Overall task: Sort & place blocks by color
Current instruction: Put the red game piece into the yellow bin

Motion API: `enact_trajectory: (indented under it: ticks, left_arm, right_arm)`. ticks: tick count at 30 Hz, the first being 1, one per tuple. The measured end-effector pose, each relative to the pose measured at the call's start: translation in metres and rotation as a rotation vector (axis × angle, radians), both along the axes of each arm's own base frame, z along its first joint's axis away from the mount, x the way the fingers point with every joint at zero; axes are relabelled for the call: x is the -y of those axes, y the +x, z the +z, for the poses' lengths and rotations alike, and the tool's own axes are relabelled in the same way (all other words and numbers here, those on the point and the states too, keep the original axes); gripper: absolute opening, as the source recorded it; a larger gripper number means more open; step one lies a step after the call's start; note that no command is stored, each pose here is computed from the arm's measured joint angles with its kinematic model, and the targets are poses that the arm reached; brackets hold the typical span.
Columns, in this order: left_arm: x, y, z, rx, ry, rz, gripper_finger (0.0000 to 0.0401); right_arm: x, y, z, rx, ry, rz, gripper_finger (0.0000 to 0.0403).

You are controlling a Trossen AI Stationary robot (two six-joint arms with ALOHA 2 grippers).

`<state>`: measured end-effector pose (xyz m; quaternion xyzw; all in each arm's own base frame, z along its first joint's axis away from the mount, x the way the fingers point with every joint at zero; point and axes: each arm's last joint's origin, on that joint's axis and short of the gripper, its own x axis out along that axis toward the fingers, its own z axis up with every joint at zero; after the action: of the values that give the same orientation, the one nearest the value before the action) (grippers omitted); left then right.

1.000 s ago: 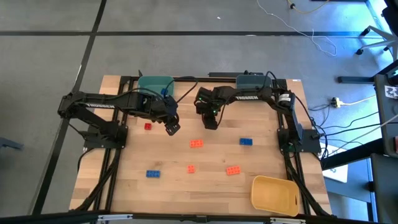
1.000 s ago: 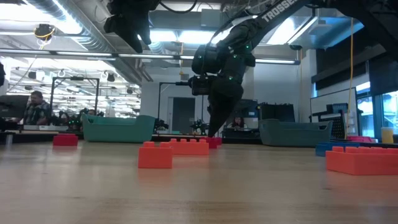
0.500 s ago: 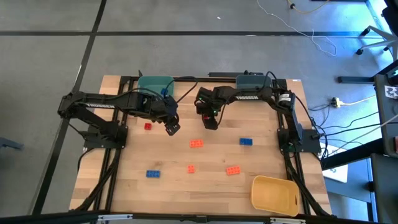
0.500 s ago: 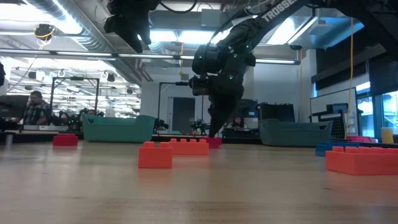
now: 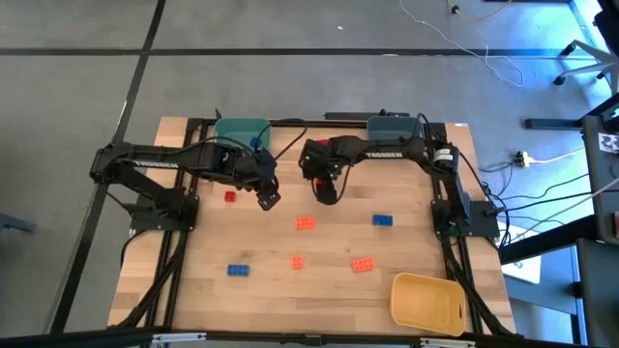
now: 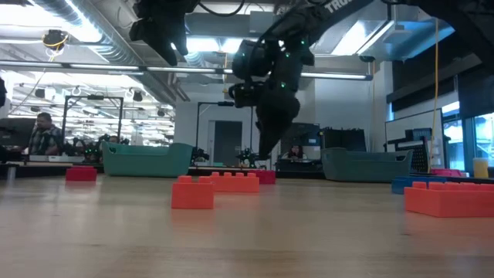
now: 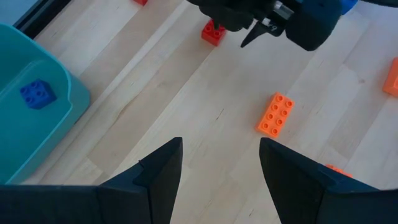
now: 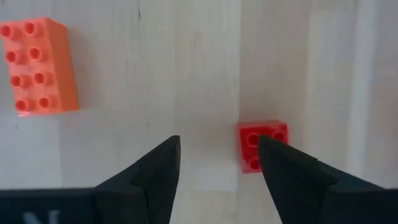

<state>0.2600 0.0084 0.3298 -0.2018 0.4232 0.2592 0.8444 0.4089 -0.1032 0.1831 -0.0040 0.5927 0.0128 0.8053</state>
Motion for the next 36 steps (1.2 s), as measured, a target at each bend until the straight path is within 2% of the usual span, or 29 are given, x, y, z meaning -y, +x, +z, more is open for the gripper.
enact_trajectory:
  ticks: [3, 10, 18, 36]
  left_arm:
    - [0.000, 0.000, 0.000, 0.001, 0.000, 0.000, 0.0208]
    - [0.000, 0.000, 0.000, 0.002, 0.000, 0.000, 0.0208]
    - [0.000, 0.000, 0.000, 0.002, 0.000, 0.000, 0.0208]
    - [0.000, 0.000, 0.000, 0.002, 0.000, 0.000, 0.0208]
  right_arm:
    - [-0.001, 0.001, 0.001, 0.000, -0.030, 0.004, 0.0214]
    - [0.011, -0.007, -0.007, -0.022, -0.001, -0.022, 0.0214]
    - [0.023, -0.011, -0.006, 0.030, 0.132, 0.044, 0.0214]
    - [0.027, -0.012, -0.006, 0.023, 0.119, 0.007, 0.0215]
